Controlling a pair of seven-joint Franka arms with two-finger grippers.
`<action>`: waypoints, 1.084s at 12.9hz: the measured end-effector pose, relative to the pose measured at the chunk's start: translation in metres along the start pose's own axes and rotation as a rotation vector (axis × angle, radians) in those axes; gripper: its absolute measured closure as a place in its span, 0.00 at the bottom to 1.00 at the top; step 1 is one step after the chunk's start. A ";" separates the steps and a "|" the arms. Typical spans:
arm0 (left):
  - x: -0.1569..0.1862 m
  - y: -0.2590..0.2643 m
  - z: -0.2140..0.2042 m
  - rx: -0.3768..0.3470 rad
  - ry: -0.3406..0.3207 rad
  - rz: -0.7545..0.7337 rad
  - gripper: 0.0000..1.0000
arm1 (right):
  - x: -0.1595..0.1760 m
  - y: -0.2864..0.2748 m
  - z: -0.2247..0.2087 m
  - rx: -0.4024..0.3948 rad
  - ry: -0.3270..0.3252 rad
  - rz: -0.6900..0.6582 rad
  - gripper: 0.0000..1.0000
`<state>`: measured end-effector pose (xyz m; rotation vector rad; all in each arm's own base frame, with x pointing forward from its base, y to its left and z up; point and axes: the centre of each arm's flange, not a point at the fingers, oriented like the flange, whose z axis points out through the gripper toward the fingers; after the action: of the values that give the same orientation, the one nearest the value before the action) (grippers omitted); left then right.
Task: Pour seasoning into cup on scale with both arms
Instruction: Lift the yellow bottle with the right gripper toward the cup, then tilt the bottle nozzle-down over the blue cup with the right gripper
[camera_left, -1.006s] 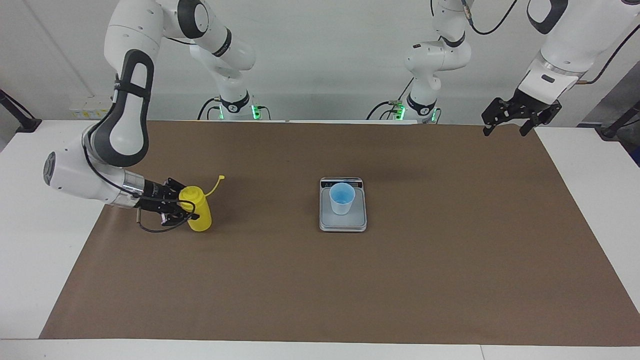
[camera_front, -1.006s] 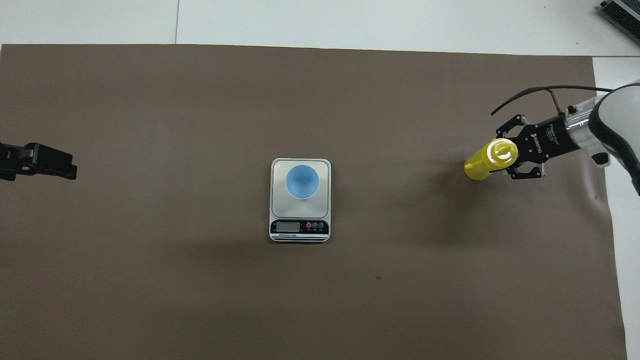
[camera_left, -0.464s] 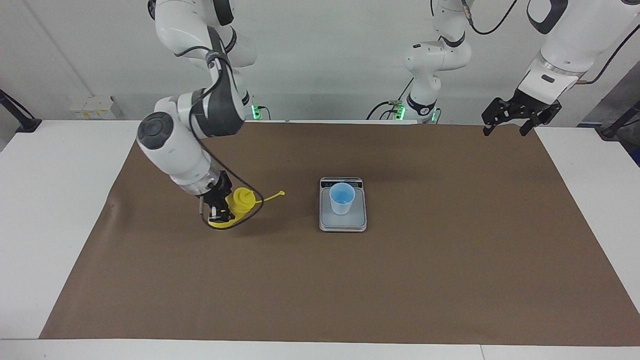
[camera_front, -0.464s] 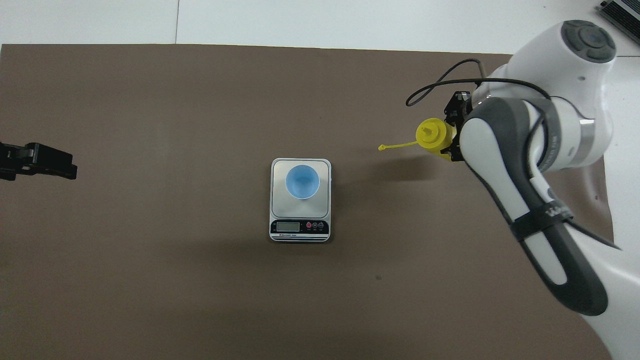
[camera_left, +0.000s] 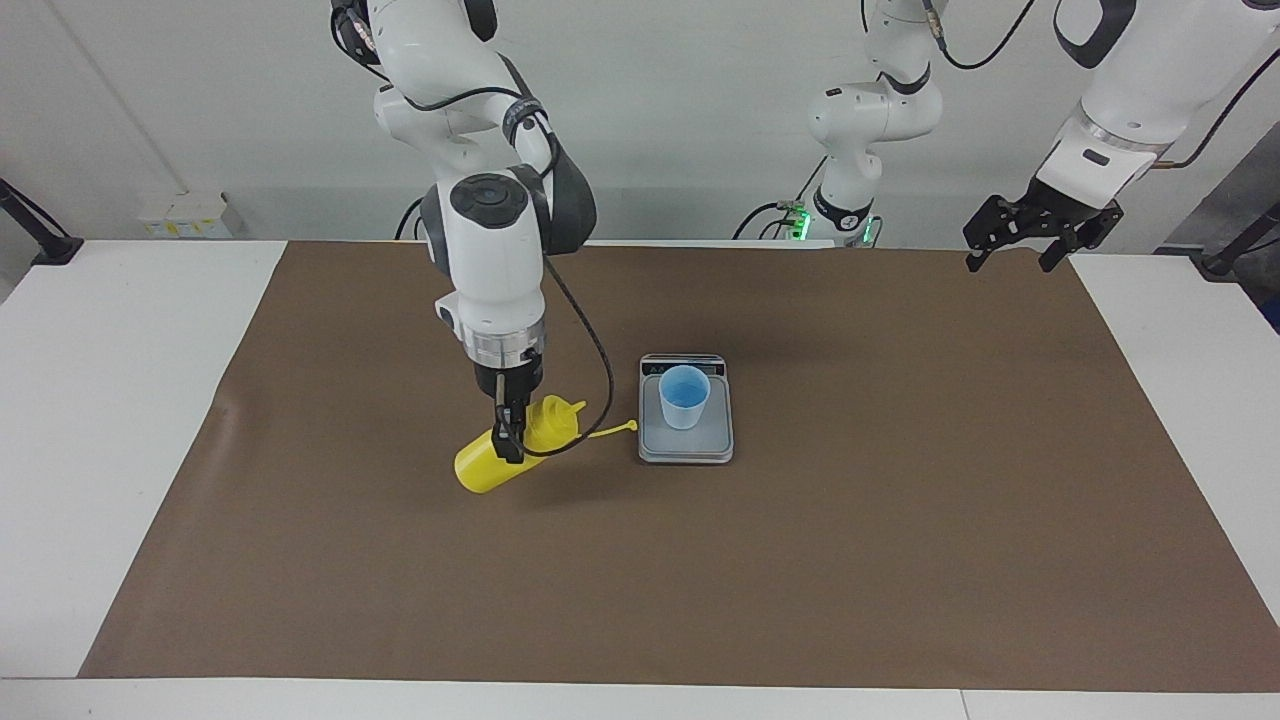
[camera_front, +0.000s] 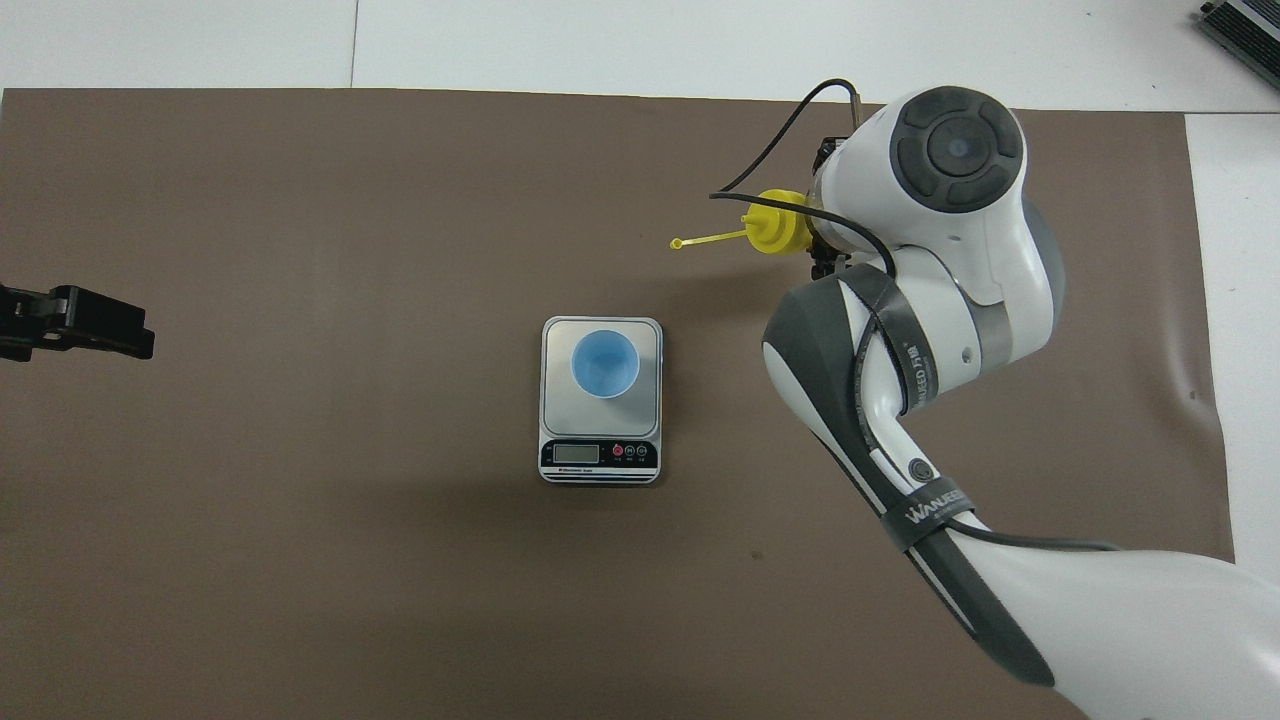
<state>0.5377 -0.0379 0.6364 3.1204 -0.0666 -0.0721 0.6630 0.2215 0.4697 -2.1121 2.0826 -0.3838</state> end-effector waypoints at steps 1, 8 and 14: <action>0.000 0.000 0.000 0.000 0.000 0.000 0.00 | -0.009 -0.002 -0.002 0.053 0.006 -0.028 0.53; 0.000 0.000 0.000 0.000 0.000 0.000 0.00 | -0.068 0.017 0.019 0.306 -0.067 -0.122 0.53; 0.000 0.000 0.000 0.000 0.000 0.000 0.00 | -0.087 0.068 0.046 0.447 0.006 -0.442 0.53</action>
<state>0.5377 -0.0379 0.6363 3.1205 -0.0664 -0.0725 0.6111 0.3038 0.3998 -2.2505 1.3423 -0.8202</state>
